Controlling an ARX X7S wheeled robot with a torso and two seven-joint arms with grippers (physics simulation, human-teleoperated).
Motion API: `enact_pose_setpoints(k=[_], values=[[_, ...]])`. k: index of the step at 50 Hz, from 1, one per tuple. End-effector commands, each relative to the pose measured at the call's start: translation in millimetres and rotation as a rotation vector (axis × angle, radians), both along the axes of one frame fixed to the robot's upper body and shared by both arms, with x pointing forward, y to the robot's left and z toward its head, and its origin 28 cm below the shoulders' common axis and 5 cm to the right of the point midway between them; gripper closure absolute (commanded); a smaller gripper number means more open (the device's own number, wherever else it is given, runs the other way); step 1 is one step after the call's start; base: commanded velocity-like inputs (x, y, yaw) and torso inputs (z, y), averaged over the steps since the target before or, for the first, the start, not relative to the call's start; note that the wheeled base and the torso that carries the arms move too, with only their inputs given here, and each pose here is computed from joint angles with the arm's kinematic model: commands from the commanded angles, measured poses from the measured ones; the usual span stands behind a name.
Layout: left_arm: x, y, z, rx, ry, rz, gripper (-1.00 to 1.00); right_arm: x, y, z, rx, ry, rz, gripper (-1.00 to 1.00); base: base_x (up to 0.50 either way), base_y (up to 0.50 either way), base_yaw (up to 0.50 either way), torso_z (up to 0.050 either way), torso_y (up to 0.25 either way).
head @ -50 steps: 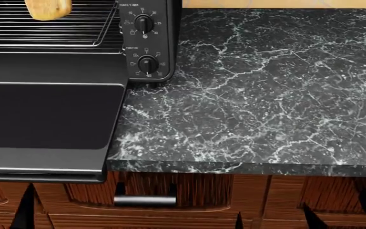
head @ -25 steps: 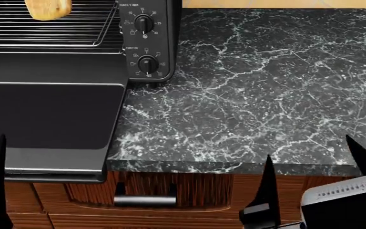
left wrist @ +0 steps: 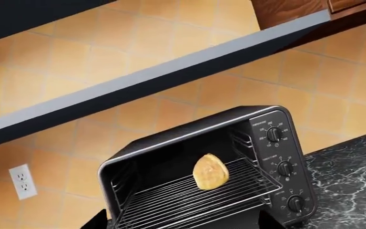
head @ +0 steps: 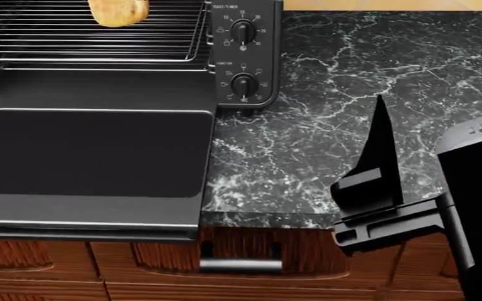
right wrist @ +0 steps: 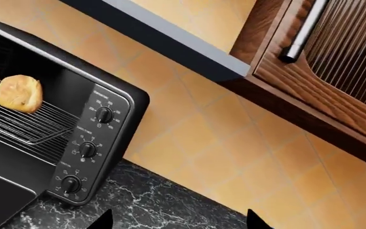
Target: Pick the bread from the top rack and place it on the plate on the counter.
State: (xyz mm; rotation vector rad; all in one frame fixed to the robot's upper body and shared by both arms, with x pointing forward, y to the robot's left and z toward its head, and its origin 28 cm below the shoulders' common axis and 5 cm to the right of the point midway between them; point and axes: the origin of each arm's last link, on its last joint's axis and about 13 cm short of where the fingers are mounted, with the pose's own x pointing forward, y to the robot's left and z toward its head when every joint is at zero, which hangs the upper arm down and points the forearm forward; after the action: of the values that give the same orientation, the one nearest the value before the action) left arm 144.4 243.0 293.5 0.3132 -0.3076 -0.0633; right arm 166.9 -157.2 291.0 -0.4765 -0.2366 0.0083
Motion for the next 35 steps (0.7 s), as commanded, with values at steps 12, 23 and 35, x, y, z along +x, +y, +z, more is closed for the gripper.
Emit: enact_pose_setpoints(k=[12, 23, 35], values=[[-9, 2.2, 12, 0.022, -0.017, 0.027, -1.0, -5, 1.8, 23, 0.002, -0.045, 0.04, -1.0, 0.0, 0.5, 0.0, 0.05, 0.003], [-8, 2.4, 16, 0.027, -0.021, 0.026, -1.0, -8, 2.9, 24, 0.01, -0.048, 0.043, -1.0, 0.0, 0.5, 0.0, 0.05, 0.003], [-2, 3.2, 35, 0.033, -0.032, 0.019, -1.0, -10, 2.6, 41, 0.017, -0.081, 0.03, -1.0, 0.0, 0.25, 0.0, 0.05, 0.003]])
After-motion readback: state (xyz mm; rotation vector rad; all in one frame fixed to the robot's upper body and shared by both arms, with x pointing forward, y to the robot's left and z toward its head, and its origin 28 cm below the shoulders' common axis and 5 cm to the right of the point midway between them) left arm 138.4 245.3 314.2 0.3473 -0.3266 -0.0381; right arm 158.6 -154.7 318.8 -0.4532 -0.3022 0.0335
